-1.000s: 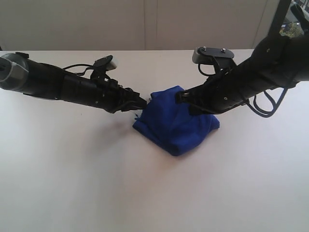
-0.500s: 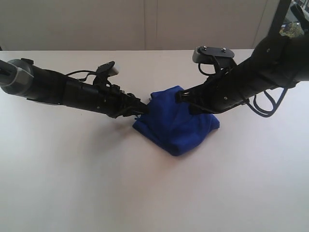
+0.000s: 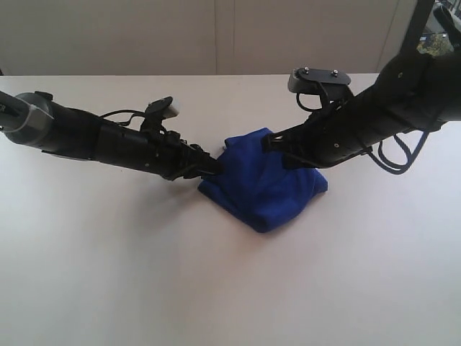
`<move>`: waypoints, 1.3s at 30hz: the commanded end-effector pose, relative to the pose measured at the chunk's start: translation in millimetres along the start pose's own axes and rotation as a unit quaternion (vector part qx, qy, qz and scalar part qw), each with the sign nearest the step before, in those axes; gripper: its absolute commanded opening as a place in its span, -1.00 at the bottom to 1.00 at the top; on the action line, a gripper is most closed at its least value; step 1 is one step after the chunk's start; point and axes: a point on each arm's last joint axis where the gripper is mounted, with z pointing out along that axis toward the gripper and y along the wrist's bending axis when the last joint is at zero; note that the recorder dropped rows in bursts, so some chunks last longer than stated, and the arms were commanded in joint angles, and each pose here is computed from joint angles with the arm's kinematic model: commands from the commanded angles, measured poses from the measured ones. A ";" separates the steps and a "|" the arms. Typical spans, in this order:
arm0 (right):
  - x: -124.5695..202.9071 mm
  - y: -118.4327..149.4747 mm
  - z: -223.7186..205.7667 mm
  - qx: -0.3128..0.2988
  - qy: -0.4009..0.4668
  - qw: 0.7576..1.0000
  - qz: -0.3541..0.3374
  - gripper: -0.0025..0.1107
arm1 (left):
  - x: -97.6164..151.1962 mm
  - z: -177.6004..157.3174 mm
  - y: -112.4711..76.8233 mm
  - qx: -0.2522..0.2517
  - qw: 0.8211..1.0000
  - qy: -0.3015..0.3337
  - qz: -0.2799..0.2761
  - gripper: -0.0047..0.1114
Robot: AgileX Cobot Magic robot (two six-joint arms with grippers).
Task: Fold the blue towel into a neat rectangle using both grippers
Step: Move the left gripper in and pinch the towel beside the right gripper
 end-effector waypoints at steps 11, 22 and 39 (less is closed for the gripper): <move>-1.6 0.8 -3.7 0.003 -0.008 1.000 -0.013 -0.96 | -1.2 2.4 -6.2 0.037 0.999 -0.011 0.009 -0.39; -1.6 0.8 -3.7 0.003 -0.008 1.000 -0.013 -0.96 | 0.9 7.9 -0.9 0.037 0.999 -0.010 0.002 -0.72; -1.6 0.8 -3.7 0.003 -0.008 1.000 -0.013 -0.96 | -29.0 -6.8 -12.4 0.013 0.998 -0.047 0.050 -0.92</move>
